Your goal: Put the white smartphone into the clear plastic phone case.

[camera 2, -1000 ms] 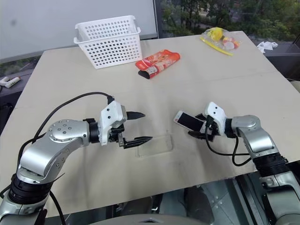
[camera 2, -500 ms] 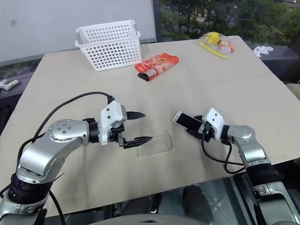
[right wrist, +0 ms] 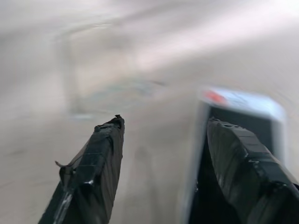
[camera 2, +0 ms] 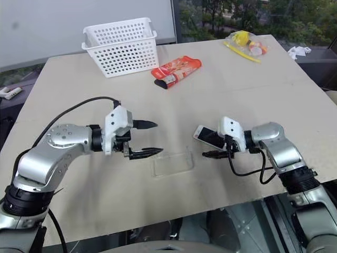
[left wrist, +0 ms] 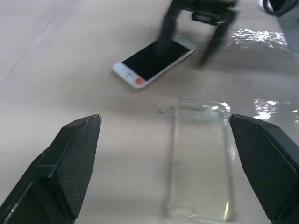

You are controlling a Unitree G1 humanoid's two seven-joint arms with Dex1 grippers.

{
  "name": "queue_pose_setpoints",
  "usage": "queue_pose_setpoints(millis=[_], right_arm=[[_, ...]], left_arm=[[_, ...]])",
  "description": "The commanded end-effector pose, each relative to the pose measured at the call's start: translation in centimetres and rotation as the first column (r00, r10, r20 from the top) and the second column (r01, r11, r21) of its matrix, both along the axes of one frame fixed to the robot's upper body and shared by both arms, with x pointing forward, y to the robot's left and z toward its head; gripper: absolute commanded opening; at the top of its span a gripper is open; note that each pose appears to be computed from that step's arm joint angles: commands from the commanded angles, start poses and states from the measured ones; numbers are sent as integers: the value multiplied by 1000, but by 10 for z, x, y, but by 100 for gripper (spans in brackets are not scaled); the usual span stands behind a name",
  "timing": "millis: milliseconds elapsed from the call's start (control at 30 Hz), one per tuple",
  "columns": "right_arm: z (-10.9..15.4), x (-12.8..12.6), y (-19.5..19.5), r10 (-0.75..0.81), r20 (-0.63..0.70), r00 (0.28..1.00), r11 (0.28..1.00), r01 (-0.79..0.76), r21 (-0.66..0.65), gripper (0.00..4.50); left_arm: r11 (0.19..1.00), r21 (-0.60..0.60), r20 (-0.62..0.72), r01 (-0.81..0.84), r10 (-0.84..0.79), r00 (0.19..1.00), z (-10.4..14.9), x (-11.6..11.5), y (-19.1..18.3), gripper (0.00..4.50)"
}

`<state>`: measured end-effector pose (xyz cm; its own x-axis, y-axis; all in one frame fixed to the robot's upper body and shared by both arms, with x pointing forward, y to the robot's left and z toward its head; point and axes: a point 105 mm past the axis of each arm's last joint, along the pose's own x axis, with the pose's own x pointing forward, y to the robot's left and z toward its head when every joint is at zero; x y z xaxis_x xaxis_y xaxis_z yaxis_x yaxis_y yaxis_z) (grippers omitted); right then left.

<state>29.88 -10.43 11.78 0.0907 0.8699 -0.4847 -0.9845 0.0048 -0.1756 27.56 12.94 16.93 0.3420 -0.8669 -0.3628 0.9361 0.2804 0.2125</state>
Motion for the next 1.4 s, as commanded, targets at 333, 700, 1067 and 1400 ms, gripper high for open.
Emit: queue_pose_setpoints(millis=[333, 700, 1067, 1400], right_arm=[[17, 28, -3, -188, 110, 976, 982, 184, 43, 350], [-45, 21, -47, -494, -22, 869, 869, 494, 15, 442], [-79, 21, -57, -529, -70, 846, 848, 525, -72, 390], [-66, 24, -51, -485, -24, 874, 874, 485, -27, 300]], left_arm=[[995, 9, 39, 97, -98, 994, 5, -5, -12, 0], [995, 6, 22, 97, -98, 995, 3, -12, -12, 0], [995, 18, 15, 93, -93, 996, 4, -15, -10, 0], [997, 23, 16, 74, -74, 997, 3, -14, -8, 0]])
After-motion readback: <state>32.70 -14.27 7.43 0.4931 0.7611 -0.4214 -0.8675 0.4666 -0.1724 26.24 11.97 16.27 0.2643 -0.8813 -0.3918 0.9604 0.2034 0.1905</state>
